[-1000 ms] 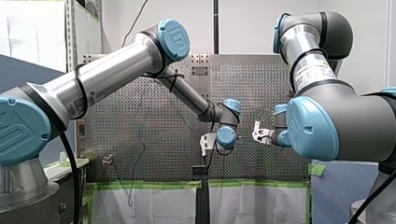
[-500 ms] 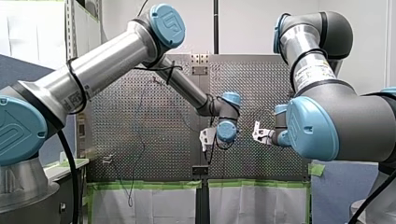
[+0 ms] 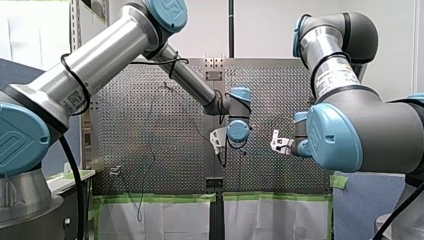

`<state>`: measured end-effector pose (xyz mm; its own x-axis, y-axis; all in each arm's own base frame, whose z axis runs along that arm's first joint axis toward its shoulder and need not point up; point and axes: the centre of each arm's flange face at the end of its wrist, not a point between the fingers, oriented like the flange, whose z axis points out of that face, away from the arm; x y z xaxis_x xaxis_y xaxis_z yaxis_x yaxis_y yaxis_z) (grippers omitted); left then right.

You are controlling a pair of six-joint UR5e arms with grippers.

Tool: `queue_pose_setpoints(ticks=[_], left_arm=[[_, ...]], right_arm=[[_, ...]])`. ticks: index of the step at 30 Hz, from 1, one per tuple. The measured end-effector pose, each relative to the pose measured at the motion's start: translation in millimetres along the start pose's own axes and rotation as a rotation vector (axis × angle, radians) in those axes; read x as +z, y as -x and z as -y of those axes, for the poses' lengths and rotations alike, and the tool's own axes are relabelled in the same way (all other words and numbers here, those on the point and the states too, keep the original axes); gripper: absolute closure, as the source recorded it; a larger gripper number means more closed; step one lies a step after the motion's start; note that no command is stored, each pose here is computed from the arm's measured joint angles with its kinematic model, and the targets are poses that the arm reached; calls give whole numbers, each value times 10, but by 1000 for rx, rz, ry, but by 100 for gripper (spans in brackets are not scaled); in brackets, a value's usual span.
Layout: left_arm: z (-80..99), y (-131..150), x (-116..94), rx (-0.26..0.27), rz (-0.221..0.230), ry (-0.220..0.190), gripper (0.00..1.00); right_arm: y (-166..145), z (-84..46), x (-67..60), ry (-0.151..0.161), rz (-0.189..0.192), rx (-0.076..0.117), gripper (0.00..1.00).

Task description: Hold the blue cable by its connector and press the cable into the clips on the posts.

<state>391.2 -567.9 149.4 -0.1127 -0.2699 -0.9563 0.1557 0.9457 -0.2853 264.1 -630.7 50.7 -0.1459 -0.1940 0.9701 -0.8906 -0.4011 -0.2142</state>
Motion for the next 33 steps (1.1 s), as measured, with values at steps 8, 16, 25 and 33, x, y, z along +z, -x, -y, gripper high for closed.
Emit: queue_pose_setpoints(ticks=[8, 16, 25, 33], left_arm=[[-32, 230, -128, -62, 52, 4, 0], [-61, 464, -278, -114, 101, -11, 0], [-145, 718, -483, -140, 136, -27, 0], [-270, 931, -689, -133, 154, -30, 0]], right_arm=[[0, -9, -3, 2, 2, 4, 100], [0, -23, -5, 4, 2, 5, 100], [2, -25, -6, 5, 3, 5, 100], [10, -24, -6, 4, 4, 5, 100]])
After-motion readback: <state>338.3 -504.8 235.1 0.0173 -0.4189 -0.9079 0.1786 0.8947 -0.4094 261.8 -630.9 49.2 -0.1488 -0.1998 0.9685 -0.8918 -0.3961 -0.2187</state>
